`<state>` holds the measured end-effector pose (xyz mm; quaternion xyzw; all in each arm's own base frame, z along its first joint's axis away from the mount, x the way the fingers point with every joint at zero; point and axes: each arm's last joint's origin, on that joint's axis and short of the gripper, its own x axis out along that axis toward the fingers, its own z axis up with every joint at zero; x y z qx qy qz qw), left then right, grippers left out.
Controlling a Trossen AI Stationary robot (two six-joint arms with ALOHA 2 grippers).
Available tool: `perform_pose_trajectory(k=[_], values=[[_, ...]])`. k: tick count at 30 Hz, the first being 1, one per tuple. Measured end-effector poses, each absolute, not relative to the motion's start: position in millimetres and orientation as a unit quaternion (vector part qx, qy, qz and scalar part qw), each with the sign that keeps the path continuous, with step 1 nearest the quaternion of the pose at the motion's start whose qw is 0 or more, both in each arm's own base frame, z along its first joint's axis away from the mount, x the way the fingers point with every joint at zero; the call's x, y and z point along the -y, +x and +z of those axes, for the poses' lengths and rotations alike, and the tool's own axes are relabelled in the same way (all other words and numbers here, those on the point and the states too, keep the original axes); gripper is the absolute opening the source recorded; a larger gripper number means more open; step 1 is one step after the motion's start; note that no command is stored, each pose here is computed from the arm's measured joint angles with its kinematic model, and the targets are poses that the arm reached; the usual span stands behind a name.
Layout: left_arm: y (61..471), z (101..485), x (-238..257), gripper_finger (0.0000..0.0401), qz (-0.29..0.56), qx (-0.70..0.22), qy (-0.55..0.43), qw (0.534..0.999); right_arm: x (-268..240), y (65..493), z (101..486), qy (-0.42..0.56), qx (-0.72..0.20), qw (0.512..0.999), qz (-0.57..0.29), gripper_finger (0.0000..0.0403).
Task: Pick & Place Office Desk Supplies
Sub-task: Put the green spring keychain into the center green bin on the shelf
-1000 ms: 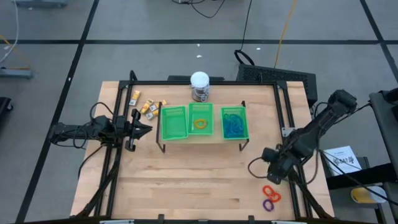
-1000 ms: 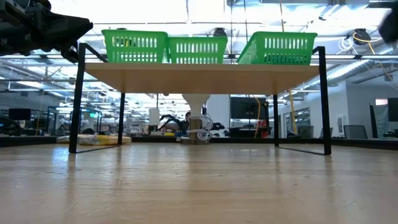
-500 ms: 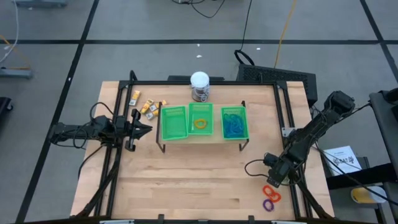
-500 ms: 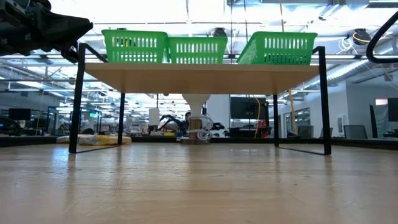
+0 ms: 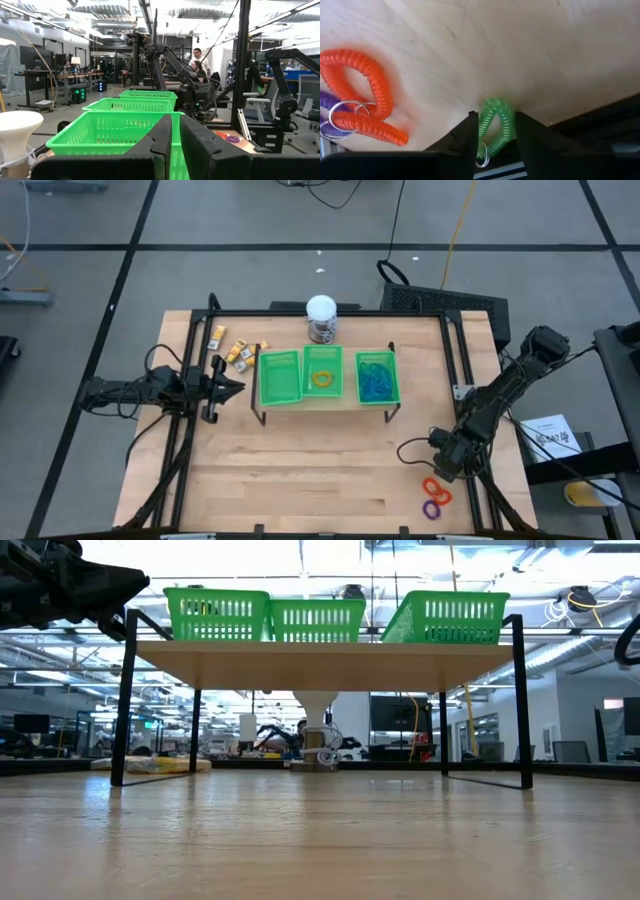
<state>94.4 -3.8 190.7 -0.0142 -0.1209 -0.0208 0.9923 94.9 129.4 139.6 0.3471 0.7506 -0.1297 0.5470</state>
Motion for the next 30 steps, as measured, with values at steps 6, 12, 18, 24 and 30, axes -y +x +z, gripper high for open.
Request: perform_pose_trajectory(k=[6,12,18,24,30], values=[[94,191,4,0.0045,-0.021,0.121,-0.014,0.992,-129,95,137,0.364,-0.745,0.54,-0.144,0.0048],[94,191,4,0.0045,-0.021,0.121,-0.014,0.992,-131,97,135,0.37,-0.737,0.553,-0.121,0.0008],[94,191,4,0.0045,-0.021,0.121,-0.014,0.992,-138,113,139,0.391,-0.671,0.627,-0.05,0.0003],[94,191,4,0.0044,-0.021,0.121,-0.014,0.992,-146,130,149,0.396,-0.578,0.712,0.034,0.0002],[94,191,4,0.0045,-0.021,0.121,-0.014,0.992,-145,142,154,0.348,-0.492,0.795,0.063,0.0001]])
